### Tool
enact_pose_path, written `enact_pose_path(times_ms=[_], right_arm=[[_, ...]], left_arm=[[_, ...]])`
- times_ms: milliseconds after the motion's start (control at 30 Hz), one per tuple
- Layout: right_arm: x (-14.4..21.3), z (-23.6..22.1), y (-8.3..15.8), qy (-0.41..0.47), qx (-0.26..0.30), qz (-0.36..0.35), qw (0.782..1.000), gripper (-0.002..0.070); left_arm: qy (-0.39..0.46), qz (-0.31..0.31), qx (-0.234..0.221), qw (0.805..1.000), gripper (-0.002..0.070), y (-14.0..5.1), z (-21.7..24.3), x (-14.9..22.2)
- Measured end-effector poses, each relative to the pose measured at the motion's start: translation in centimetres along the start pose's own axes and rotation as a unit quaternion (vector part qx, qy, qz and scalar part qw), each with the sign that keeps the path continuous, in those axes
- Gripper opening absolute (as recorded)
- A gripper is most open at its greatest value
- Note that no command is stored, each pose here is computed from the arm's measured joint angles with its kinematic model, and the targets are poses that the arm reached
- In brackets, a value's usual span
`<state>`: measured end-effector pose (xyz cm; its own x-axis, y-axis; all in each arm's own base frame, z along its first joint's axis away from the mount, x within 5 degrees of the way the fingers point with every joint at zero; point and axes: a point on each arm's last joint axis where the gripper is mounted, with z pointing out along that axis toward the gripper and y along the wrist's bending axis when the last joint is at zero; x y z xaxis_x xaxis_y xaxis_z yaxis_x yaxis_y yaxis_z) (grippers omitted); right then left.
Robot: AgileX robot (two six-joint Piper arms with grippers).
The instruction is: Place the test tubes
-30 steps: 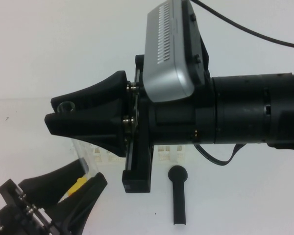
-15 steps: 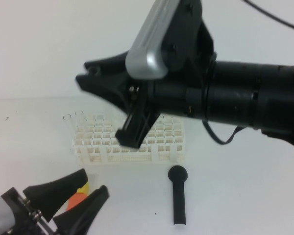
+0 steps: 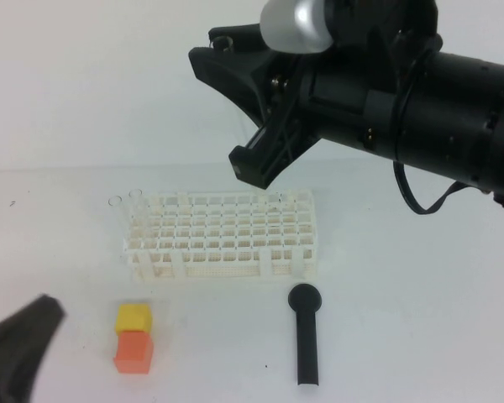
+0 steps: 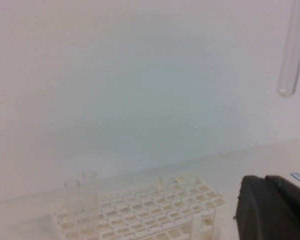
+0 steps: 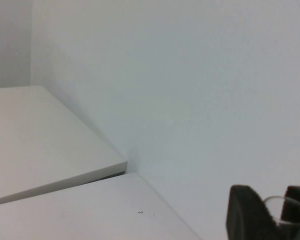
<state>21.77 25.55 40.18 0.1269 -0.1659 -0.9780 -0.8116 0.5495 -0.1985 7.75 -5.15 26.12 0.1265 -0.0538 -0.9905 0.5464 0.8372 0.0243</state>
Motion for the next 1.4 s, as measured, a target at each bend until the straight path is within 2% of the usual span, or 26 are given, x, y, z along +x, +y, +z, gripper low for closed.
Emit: enact_pose_path(times_ms=[100, 200, 267, 367, 467, 600, 800, 1033, 1267, 1400], right_arm=[[0.0, 0.0, 0.0, 0.000, 0.000, 0.001, 1.000, 0.0127], [0.0, 0.0, 0.0, 0.000, 0.000, 0.001, 1.000, 0.0126], [0.0, 0.0, 0.0, 0.000, 0.001, 0.001, 1.000, 0.0126], [0.0, 0.0, -0.1, 0.001, 0.003, 0.001, 1.000, 0.0126], [0.1, 0.0, -0.1, 0.003, 0.007, 0.001, 1.000, 0.0126], [0.1, 0.0, -0.2, 0.005, 0.012, 0.002, 1.000, 0.0126], [0.1, 0.0, -0.3, 0.006, 0.015, 0.002, 1.000, 0.0126], [0.1, -0.1, -0.3, 0.005, 0.015, 0.001, 1.000, 0.0126], [0.1, -0.1, -0.3, 0.006, 0.017, 0.000, 1.000, 0.0125], [0.1, -0.1, -0.3, 0.006, 0.017, -0.007, 1.000, 0.0125]], left_arm=[[-0.017, -0.004, -0.054, 0.998, -0.0001, 1.1, -0.9, -0.4], [-0.029, -0.006, -0.128, 0.991, -0.0001, 2.6, -2.0, -0.7], [-0.034, -0.034, -0.170, 0.984, -0.0001, 3.4, -2.8, -0.7], [-0.050, -0.093, -0.204, 0.973, -0.0001, 4.1, -3.7, -0.6], [-0.056, -0.107, -0.198, 0.973, -0.0001, 4.1, -4.1, -0.7], [-0.045, -0.078, -0.167, 0.982, -0.0001, 3.5, -3.9, -0.6], [-0.044, -0.089, -0.129, 0.987, -0.0001, 2.6, -4.1, -0.6], [-0.089, -0.129, -0.173, 0.972, -0.0001, 2.0, -5.6, -1.0], [-0.093, -0.123, -0.217, 0.964, -0.0001, 2.0, -5.6, -0.9], [-0.098, -0.134, -0.225, 0.960, -0.0001, 2.1, -5.6, -0.9]])
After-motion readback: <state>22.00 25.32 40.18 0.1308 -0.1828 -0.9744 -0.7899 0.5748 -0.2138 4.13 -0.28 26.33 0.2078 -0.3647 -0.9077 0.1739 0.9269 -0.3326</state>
